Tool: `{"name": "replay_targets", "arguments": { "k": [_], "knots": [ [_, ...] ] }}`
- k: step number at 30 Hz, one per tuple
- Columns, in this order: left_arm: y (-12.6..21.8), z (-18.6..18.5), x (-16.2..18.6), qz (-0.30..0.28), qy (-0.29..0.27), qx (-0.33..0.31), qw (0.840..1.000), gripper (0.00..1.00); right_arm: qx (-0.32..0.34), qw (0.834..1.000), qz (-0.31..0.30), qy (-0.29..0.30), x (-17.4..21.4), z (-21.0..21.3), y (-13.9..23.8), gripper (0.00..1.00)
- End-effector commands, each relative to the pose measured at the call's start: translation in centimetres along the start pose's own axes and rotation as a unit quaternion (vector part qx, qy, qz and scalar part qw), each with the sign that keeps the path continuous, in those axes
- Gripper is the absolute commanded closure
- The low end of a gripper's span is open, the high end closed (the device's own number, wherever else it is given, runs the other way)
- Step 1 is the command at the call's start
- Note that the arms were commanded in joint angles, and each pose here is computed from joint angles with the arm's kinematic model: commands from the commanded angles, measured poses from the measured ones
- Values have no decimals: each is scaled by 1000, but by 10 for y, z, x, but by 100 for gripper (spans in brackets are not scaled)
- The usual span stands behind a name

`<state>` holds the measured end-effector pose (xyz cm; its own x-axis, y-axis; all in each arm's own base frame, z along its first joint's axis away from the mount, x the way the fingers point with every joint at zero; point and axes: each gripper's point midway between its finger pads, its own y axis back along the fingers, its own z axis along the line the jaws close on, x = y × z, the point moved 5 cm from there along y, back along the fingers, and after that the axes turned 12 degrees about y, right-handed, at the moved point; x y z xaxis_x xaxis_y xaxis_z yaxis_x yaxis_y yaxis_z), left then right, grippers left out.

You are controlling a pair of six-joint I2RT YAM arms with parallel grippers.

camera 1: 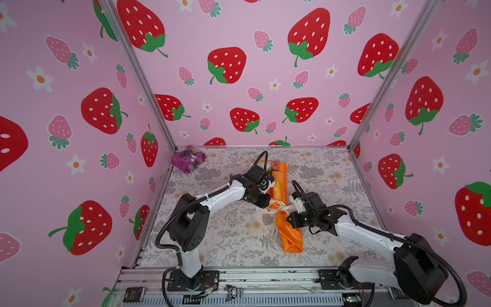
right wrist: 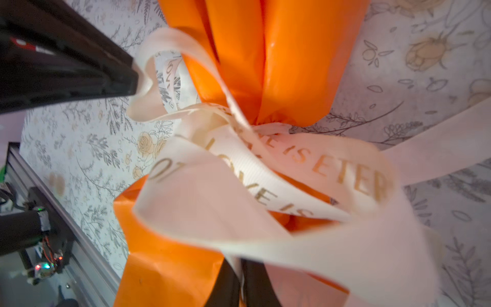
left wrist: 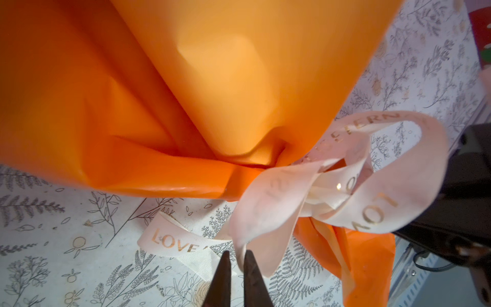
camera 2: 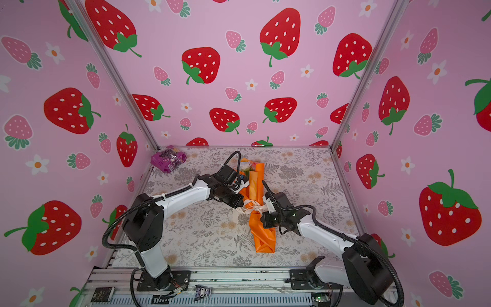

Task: Tie the bouquet of fake flowers

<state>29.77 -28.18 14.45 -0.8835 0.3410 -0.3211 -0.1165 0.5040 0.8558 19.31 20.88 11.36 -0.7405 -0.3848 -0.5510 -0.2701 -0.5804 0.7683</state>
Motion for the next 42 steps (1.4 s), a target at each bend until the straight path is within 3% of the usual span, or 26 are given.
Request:
{"name": "replay_targets", "arguments": {
  "k": [1, 6, 9, 13, 17, 26, 32, 42],
  "knots": [
    [17, 2, -4, -37, 3, -19, 999, 74, -3, 1000, -20, 14, -11, 4, 8, 94],
    [33, -5, 0, -82, -42, -6, 996, 68, 2, 1000, -19, 14, -10, 4, 9, 95],
    [37, -22, 9, -87, -131, 13, 988, 67, 4, 1000, -20, 11, -10, 3, 10, 95],
    [24, -40, 16, -66, -253, -3, 965, 66, 6, 1000, -17, 8, -9, 2, 9, 95],
    [7, -47, 17, -42, -356, -53, 932, 66, 7, 1000, -16, 8, -9, 2, 9, 95],
    [-11, -43, 4, -40, -423, -102, 899, 66, 9, 1000, -12, 5, -9, 2, 8, 95],
    [-10, -47, -1, -62, -430, -112, 894, 66, 11, 1000, -11, 4, -9, 1, 8, 95],
    [-7, -55, 8, -68, -447, -70, 889, 66, 11, 1000, -9, -1, -7, 0, 6, 94]
  ]
}}
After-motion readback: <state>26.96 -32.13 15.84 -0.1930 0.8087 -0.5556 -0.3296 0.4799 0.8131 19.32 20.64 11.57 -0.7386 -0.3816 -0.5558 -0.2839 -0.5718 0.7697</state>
